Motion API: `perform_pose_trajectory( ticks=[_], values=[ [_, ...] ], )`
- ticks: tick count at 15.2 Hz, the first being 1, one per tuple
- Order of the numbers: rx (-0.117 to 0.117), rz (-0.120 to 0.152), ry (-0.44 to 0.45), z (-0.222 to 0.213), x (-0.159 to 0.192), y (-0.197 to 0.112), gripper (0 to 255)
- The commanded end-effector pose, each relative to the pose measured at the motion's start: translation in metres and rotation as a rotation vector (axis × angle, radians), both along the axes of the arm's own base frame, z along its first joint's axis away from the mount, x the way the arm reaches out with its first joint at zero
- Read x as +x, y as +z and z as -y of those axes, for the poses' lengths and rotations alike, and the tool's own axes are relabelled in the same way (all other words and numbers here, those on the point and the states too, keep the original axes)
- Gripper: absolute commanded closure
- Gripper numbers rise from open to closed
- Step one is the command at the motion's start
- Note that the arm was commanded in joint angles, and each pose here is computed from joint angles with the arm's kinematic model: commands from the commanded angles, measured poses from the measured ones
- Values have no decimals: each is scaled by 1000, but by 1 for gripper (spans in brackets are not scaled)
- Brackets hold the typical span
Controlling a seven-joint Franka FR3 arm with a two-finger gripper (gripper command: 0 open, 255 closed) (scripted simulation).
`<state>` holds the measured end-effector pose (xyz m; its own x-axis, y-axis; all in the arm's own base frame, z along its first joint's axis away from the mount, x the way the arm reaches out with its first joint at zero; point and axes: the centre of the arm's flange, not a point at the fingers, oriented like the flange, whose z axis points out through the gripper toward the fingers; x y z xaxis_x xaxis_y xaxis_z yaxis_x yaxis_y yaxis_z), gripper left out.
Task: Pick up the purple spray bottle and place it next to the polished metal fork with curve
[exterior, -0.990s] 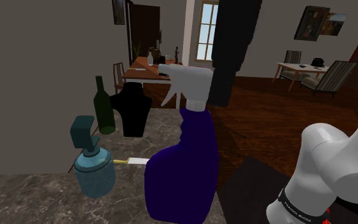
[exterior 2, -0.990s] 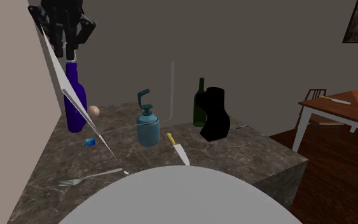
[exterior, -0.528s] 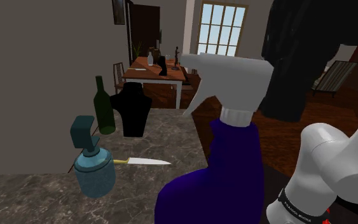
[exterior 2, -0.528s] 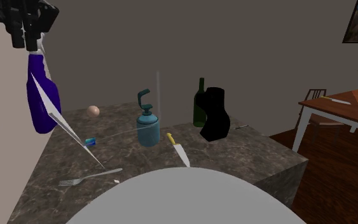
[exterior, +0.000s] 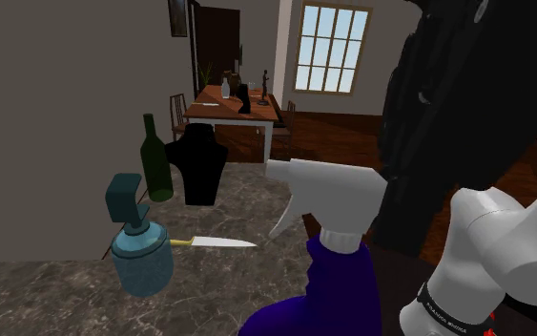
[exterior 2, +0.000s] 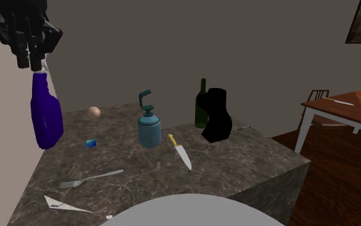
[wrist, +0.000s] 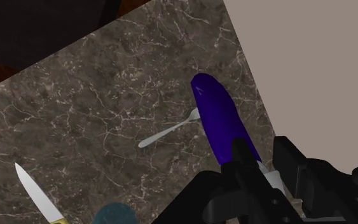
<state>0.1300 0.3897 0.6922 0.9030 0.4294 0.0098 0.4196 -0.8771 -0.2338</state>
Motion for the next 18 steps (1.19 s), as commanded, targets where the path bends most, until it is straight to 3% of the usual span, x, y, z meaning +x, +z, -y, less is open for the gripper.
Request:
perform_pose_trajectory(
  ticks=[1, 18],
  values=[
    [1, 0, 0, 0, 1, -10, 255],
    [1, 0, 0, 0, 1, -100, 255]
  ],
)
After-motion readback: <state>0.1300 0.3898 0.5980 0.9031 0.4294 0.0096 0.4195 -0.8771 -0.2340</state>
